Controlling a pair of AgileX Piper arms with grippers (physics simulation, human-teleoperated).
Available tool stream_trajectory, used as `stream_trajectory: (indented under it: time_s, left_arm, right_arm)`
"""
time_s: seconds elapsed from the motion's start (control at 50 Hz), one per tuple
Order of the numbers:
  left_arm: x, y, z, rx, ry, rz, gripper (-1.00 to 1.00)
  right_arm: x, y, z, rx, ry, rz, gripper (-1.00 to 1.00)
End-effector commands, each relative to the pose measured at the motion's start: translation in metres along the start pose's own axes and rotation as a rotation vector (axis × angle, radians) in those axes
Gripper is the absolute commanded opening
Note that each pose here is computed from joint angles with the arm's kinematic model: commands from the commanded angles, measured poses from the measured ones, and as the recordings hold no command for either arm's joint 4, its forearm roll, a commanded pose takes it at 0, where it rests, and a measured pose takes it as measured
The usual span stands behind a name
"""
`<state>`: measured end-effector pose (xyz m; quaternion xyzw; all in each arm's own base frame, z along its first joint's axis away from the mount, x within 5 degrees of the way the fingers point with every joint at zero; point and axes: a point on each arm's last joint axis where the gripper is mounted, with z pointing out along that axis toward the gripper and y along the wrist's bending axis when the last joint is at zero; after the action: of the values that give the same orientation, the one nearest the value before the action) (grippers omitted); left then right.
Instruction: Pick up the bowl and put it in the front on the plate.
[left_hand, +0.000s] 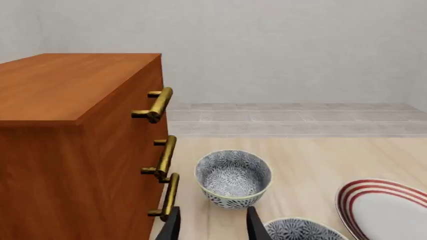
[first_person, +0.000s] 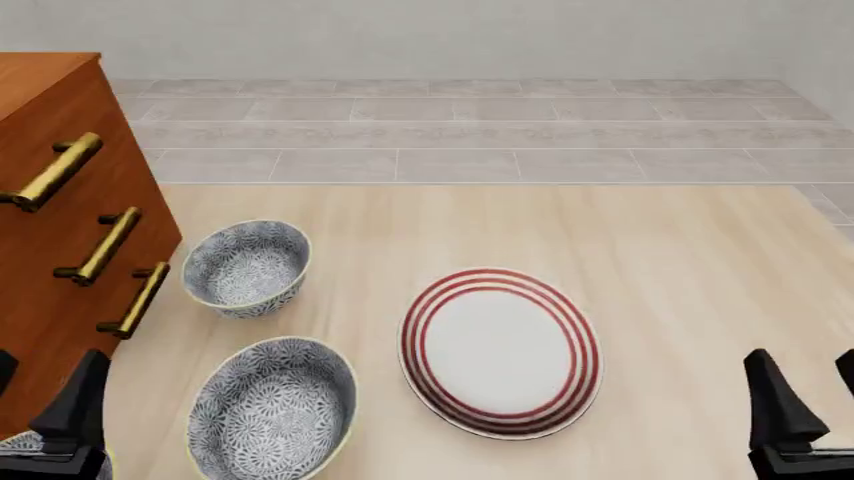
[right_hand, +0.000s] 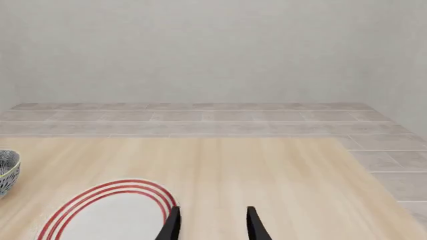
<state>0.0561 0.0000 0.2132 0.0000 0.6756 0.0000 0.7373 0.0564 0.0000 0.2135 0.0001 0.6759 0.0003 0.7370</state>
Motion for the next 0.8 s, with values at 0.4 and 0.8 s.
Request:
stream_trajectory:
  time_s: [0.4,0.8]
  left_arm:
    - [0.0,0.0,0.0,0.0,0.0,0.0,1.0]
    - [0.0,0.0,0.0,0.0,0.0,0.0,1.0]
  right_arm:
    - [-0.014,0.003,0.014,-0.05,0.008,0.02,1.0]
    - [-0.044,0.024,0.068,-0.2,0.048,0.018,1.0]
